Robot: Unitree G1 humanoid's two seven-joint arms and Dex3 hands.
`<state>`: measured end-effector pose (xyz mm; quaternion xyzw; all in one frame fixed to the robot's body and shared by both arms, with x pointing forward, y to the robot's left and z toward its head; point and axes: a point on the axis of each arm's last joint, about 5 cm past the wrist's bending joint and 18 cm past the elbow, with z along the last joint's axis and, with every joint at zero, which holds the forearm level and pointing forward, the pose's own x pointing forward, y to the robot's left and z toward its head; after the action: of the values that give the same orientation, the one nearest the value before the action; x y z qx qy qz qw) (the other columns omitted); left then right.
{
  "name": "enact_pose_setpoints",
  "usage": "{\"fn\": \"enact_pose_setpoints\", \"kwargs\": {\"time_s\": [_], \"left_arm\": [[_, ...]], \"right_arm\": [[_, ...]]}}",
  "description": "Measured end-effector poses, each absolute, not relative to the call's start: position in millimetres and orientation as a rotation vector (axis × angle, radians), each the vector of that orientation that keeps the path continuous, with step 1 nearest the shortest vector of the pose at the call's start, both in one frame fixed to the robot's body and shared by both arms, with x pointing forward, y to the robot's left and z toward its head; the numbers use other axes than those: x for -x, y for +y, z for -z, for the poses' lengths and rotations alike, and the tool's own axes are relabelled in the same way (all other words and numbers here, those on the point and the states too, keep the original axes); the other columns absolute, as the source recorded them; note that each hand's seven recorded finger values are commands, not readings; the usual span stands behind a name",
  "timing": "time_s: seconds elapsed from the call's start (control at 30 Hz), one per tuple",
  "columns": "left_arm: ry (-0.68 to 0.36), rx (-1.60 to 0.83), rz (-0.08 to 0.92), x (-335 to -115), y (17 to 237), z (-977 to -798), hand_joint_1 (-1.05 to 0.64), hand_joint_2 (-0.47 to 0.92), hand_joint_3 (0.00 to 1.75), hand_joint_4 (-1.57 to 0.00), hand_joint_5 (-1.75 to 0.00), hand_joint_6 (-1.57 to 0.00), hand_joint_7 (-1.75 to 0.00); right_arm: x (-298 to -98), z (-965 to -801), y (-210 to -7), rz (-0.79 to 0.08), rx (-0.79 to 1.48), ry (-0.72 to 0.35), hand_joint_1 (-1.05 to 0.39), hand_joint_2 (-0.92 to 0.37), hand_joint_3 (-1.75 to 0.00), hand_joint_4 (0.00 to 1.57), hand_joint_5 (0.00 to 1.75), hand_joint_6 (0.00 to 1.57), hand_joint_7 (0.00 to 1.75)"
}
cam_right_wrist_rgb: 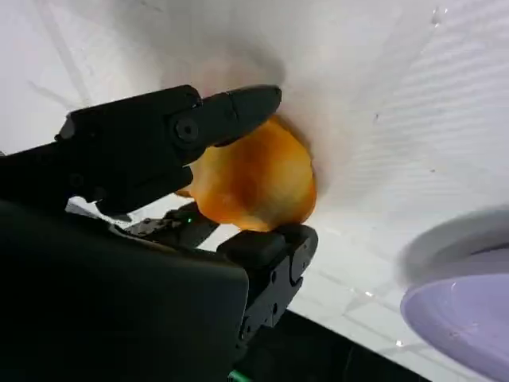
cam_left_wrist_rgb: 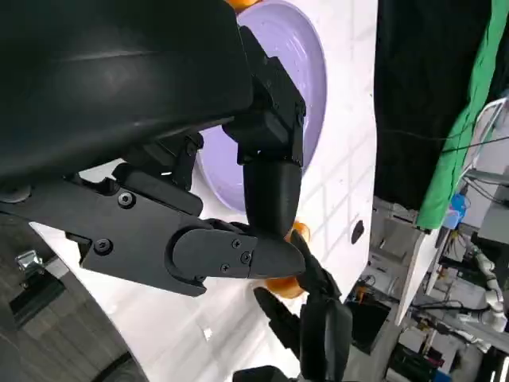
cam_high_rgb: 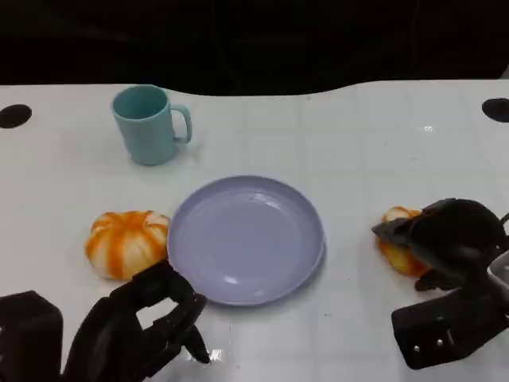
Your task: Grasp the bread from the table and place it into the plate.
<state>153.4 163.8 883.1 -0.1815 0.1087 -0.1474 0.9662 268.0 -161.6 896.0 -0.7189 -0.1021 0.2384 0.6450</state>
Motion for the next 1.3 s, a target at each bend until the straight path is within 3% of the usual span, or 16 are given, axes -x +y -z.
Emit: {"fn": "enact_pose_setpoints", "kwargs": {"time_s": [0.1,0.13,0.23,0.3,0.33,0.4,0.43,0.47,0.53,0.67,0.87,1.03,1.07,1.13,1.17,1.3], "left_arm": [[0.217,0.366,0.297,-153,164,-883.8,-0.57,0.92,0.30,-0.74,-1.75,-0.60,-1.65],[0.217,0.366,0.297,-152,164,-883.9,-0.57,0.92,0.31,-0.74,-1.75,-0.60,-1.65],[0.215,0.365,0.297,-151,164,-884.3,-0.56,0.92,0.32,-0.74,-1.75,-0.60,-1.65],[0.215,0.365,0.296,-150,164,-884.6,-0.56,0.92,0.32,-0.74,-1.75,-0.60,-1.64],[0.215,0.365,0.296,-150,164,-885.0,-0.56,0.92,0.33,-0.74,-1.75,-0.60,-1.64],[0.214,0.364,0.294,-150,164,-885.8,-0.56,0.92,0.33,-0.74,-1.75,-0.60,-1.64],[0.214,0.364,0.294,-150,164,-885.9,-0.56,0.92,0.33,-0.74,-1.75,-0.60,-1.65],[0.216,0.364,0.295,-150,164,-886.0,-0.57,0.92,0.33,-0.75,-1.75,-0.61,-1.65],[0.218,0.364,0.296,-149,164,-885.9,-0.57,0.92,0.33,-0.75,-1.75,-0.60,-1.65],[0.216,0.363,0.297,-149,163,-886.4,-0.57,0.92,0.33,-0.75,-1.75,-0.60,-1.65],[0.216,0.363,0.299,-149,163,-886.5,-0.57,0.92,0.32,-0.75,-1.75,-0.60,-1.64],[0.216,0.364,0.300,-150,163,-886.3,-0.57,0.92,0.32,-0.75,-1.75,-0.60,-1.64],[0.217,0.364,0.299,-150,163,-886.2,-0.56,0.92,0.33,-0.75,-1.75,-0.60,-1.64],[0.220,0.363,0.294,-150,162,-885.7,-0.56,0.92,0.33,-0.74,-1.75,-0.59,-1.65],[0.221,0.363,0.294,-150,162,-885.5,-0.55,0.92,0.33,-0.74,-1.75,-0.59,-1.65],[0.223,0.365,0.295,-151,162,-885.0,-0.54,0.92,0.33,-0.74,-1.75,-0.59,-1.65]], "right_arm": [[-268,-895.0,-162,-0.497,1.622,-0.269,-0.24,-0.88,0.00,0.97,0.98,1.20,0.09],[-268,-894.5,-163,-0.487,1.616,-0.283,-0.22,-0.87,0.00,0.89,1.39,1.27,0.12],[-267,-894.0,-163,-0.473,1.595,-0.314,-0.17,-0.87,0.00,0.85,1.71,1.31,0.18],[-267,-893.6,-163,-0.475,1.578,-0.323,-0.13,-0.87,0.00,0.85,1.74,1.10,0.69],[-266,-893.2,-164,-0.473,1.571,-0.332,-0.13,-0.88,0.00,0.86,1.74,1.04,0.67],[-264,-892.9,-165,-0.470,1.558,-0.346,-0.12,-0.88,0.00,0.86,1.75,1.11,0.38],[-264,-892.7,-166,-0.465,1.551,-0.350,-0.12,-0.88,0.00,0.86,1.75,1.14,0.40],[-263,-892.6,-166,-0.461,1.546,-0.351,-0.13,-0.89,-0.01,0.86,1.75,1.01,0.77],[-262,-892.8,-167,-0.448,1.538,-0.365,-0.13,-0.90,-0.01,0.85,1.75,0.87,1.14],[-262,-895.6,-169,-0.419,1.503,-0.382,-0.09,-0.88,-0.01,0.87,1.75,0.75,1.49],[-262,-896.5,-171,-0.357,1.392,-0.493,-0.04,-0.83,-0.01,0.90,1.75,0.75,1.64],[-261,-895.8,-171,-0.321,1.342,-0.561,-0.04,-0.84,-0.04,0.92,1.75,0.80,1.60],[-261,-896.1,-170,-0.320,1.335,-0.570,-0.05,-0.82,-0.09,0.94,1.75,0.83,1.56],[-261,-897.6,-169,-0.320,1.322,-0.588,-0.05,-0.44,-0.84,0.96,1.75,0.87,1.51],[-260,-899.3,-168,-0.319,1.311,-0.601,-0.03,-0.30,-1.09,0.97,1.75,0.88,1.49],[-260,-906.5,-163,-0.321,1.236,-0.657,-0.01,-0.18,-1.32,1.00,1.75,0.92,1.46]]}}
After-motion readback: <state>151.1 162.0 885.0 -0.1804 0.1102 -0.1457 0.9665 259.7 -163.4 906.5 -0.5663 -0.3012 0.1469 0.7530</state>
